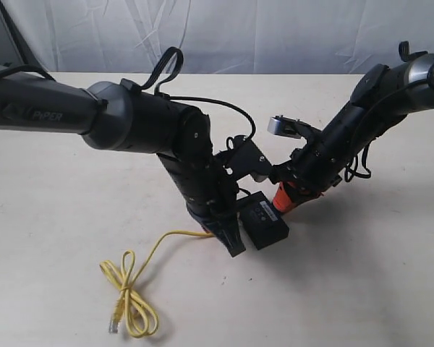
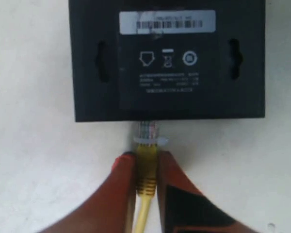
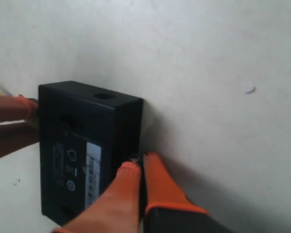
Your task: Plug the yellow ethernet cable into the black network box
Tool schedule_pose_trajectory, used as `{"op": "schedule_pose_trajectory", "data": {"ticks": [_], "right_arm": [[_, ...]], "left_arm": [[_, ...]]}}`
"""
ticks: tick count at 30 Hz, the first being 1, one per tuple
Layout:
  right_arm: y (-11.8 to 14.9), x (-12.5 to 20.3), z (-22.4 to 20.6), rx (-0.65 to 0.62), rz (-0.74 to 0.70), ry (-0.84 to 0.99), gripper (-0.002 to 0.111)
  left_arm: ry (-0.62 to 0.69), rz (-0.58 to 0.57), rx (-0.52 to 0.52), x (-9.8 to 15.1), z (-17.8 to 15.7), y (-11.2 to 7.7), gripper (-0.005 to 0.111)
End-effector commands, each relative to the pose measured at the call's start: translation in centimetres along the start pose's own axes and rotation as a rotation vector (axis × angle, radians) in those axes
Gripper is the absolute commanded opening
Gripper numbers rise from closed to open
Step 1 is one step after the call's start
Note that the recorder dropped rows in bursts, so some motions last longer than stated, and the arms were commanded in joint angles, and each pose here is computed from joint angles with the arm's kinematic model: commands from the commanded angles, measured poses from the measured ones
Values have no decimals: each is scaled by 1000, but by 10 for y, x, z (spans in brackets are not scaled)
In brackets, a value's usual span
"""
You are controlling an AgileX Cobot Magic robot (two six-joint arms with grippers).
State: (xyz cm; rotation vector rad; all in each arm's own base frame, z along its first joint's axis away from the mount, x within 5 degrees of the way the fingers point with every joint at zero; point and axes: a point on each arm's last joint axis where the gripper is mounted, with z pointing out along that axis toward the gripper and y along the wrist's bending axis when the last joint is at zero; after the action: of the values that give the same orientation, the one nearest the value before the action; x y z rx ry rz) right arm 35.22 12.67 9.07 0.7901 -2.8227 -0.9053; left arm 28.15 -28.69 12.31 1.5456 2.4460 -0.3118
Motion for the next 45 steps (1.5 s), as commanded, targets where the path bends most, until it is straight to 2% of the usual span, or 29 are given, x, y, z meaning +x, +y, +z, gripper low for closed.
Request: {"op": "schedule_pose_trajectory", "data": {"ticks": [1, 13, 26, 41, 45], "right_arm": [[-6, 8, 6, 30, -22, 59, -1], [-5, 7, 7, 18, -14, 52, -1], [-4, 6, 7, 8, -5, 42, -1], [-4, 6, 7, 8, -4, 41, -1], [-4, 6, 7, 4, -3, 41, -1]], "left_arm": [[-12, 17, -25, -3, -6, 1, 0], [-75, -28, -26, -9, -6, 1, 0], [-7, -28, 17, -3, -6, -3, 0], [-48, -24, -5, -7, -14, -2, 0], [-21, -22, 6, -5, -8, -2, 0]]}}
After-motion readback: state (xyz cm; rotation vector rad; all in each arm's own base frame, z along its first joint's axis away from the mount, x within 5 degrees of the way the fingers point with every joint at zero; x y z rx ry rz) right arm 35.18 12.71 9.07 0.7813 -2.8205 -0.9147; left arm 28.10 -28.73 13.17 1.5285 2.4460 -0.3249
